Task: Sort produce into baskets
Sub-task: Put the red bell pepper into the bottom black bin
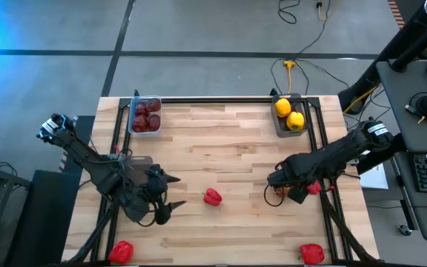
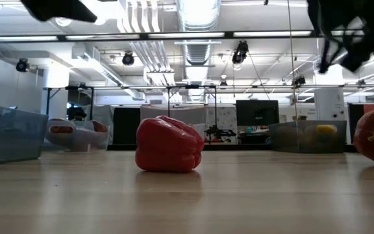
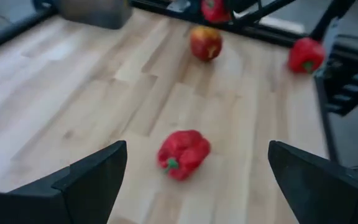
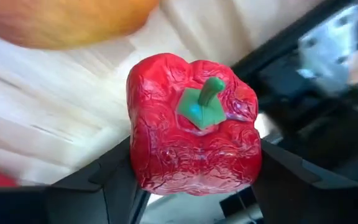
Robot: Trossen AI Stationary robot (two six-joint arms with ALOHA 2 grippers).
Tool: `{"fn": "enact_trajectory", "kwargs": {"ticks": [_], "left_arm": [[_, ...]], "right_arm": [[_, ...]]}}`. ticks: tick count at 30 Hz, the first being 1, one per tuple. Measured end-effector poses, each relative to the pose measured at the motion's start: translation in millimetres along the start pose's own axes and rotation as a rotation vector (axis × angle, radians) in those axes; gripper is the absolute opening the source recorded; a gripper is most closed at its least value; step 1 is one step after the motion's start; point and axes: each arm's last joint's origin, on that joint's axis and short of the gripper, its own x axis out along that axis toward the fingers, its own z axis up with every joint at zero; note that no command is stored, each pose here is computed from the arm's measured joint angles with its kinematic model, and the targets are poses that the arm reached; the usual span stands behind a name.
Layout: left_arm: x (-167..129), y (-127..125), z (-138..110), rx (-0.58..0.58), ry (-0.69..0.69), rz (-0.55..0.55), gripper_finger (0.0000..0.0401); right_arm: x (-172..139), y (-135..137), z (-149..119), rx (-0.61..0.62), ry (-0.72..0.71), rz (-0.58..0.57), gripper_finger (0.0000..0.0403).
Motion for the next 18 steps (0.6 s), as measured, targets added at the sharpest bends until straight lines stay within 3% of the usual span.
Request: {"fn": "enact_trajectory", "kwargs": {"ticks": [3,8,12,18], "left_arm": [[-0.3,6.7,-6.9,-0.027,-0.042,-0.063,0.0372],[-1.8,24.8,-18.8,0.014,-0.072,-0.045,0.0372],[2.3,31.1,-22.5,-0.027,-0.102,-0.061,0.0378],[8.2,44.4,-18.8,-0.063,-0.11,-0.035,0.0391]], "right_arm": [[-32.3,2.6,1.2,0.025,-0.115,0.045,0.0255],[-71.7,13.3,26.1,0.116,-0.363,0.175,0.0255],[-85.0,28.5,63.9,0.084,-0.454,0.248,0.0253],[-86.8,64.6,138.7,-0.042,-0.513,0.256,0.0252]]}}
